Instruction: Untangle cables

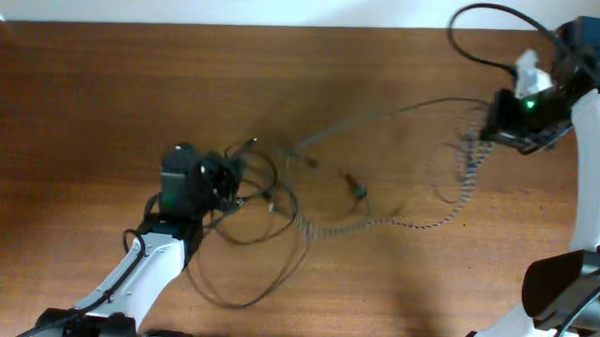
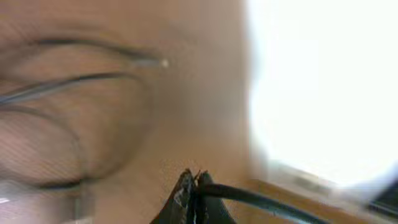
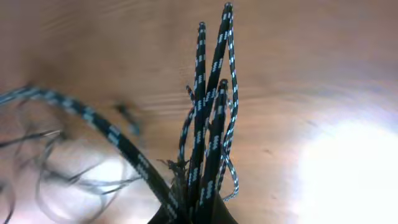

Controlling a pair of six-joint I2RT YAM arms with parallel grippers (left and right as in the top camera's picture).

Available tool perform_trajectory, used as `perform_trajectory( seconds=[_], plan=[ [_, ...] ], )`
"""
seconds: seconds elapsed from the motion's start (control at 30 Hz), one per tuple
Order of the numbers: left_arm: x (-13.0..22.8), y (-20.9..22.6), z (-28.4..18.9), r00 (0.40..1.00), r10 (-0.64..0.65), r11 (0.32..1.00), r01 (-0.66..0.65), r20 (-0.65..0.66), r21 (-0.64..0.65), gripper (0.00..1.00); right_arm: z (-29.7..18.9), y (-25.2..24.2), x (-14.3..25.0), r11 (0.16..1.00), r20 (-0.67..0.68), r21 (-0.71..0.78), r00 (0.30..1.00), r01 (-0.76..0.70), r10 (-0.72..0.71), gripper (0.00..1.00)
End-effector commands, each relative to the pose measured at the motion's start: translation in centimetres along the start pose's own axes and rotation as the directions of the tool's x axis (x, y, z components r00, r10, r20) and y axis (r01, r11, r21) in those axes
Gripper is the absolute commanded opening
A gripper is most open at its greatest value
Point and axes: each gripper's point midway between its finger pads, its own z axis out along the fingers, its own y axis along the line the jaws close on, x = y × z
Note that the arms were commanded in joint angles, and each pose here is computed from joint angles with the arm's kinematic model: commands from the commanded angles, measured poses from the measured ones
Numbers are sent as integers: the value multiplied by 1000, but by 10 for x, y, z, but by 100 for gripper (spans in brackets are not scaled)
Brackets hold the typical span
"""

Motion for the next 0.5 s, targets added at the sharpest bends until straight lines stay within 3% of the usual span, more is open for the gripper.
perform_trajectory(
  seconds=[0.0,0.03,0.07,0.1,0.13,0.2,0.27,0.3,0.33,0.37,0.4,0.43,0.47],
  plan=[
    [-33,-145,-68,996,85,787,-71,6,613,0,-17,-31,-6,977,89,137,984,-163,151,4],
    [-12,-176,-107,859,451,513,-471,241,717,0,-15,-3,-5,991,56,-20,989,-134,135,4],
    [20,-163,-102,733,640,395,-570,229,721,0,-23,54,-1,944,59,-312,994,102,-88,4],
    [37,-73,-26,853,509,803,-424,-112,419,0,-70,145,40,496,319,-693,840,523,-439,4],
    [36,-22,-4,915,378,922,-358,-143,145,0,-72,160,63,365,398,-680,738,636,-545,4],
    [40,8,4,949,299,952,-304,-97,-42,0,-66,171,81,303,404,-664,669,684,-624,4],
    [30,11,4,953,301,949,-303,-33,-82,0,-49,155,78,386,331,-605,660,697,-674,4],
    [22,12,3,957,290,953,-290,-16,-89,0,-42,143,66,485,275,-574,713,660,-645,4],
    [10,19,1,964,266,958,-264,1,-116,0,-27,118,40,670,186,-466,804,578,-564,5],
    [16,21,-1,970,237,965,-242,-61,-99,0,-10,73,9,904,83,-221,930,367,-357,28],
    [21,15,-5,969,229,970,-235,-96,-59,0,-5,41,-3,975,70,-35,974,220,-217,32],
    [14,3,-13,961,267,963,-269,-63,-24,0,-6,16,-9,990,82,109,991,93,-102,37],
    [6,-21,-30,947,321,946,-320,-2,45,0,-7,7,-11,986,94,157,993,52,-67,58]
  ],
)
